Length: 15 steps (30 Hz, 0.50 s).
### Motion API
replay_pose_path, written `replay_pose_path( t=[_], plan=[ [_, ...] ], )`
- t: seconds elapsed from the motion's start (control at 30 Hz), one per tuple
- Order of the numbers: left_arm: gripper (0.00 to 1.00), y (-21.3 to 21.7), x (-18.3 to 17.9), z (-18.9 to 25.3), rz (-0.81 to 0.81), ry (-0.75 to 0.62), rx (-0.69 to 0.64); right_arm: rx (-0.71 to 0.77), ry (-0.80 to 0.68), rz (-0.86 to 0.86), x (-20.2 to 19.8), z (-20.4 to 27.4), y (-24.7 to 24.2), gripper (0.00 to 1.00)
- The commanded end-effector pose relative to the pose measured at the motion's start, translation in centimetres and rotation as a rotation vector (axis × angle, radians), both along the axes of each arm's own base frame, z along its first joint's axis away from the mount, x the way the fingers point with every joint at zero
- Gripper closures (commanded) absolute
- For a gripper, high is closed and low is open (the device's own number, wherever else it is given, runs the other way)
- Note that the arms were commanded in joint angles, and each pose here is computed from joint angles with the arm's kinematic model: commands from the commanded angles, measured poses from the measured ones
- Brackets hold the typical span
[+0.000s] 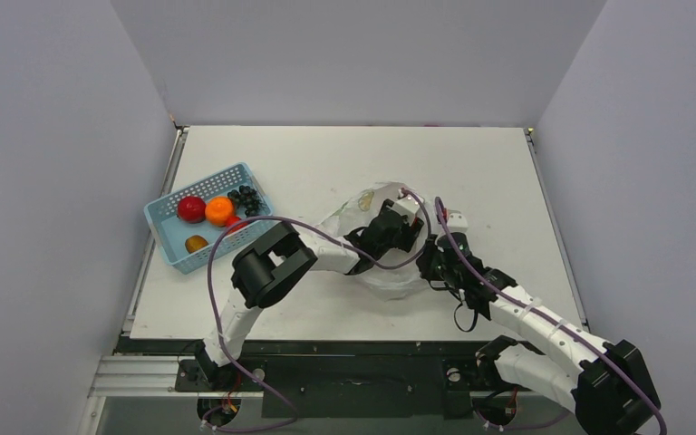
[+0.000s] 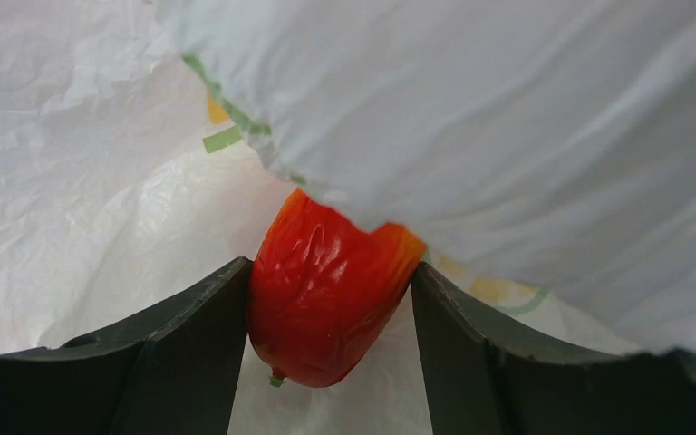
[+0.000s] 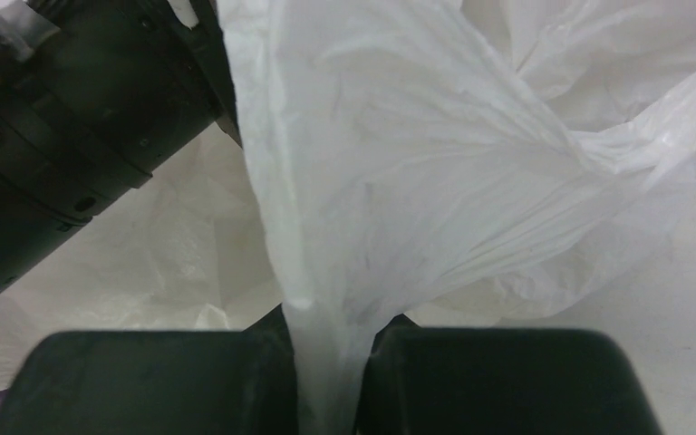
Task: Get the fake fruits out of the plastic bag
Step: Take out the fake fruit from the plastic bag.
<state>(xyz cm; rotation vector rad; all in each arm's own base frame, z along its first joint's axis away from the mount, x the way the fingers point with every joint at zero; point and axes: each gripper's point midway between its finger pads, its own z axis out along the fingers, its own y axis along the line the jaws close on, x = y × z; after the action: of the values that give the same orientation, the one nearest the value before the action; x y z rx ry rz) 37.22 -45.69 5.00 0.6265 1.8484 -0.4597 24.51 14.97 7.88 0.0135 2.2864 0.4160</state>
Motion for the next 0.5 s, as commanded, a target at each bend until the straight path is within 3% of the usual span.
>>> replay_pose_path(
  t=[0.0, 0.27, 0.47],
  plan=[
    [0.52, -0.3, -1.3, 0.6, -0.012, -0.015, 0.029, 0.051, -0.069, 0.034, 0.6, 1.9, 1.1, 1.00],
    [0.82, -0.4, -3.2, 5.5, -0.018, 0.020, -0.087, 0.025, -0.083, -0.080, 0.8, 1.4, -0.8, 1.00],
    [0.94, -0.4, -5.8, 6.8, -0.039, 0.158, -0.213, -0.023, -0.085, -0.249, 1.3, 0.5, -3.6, 1.00]
  ],
)
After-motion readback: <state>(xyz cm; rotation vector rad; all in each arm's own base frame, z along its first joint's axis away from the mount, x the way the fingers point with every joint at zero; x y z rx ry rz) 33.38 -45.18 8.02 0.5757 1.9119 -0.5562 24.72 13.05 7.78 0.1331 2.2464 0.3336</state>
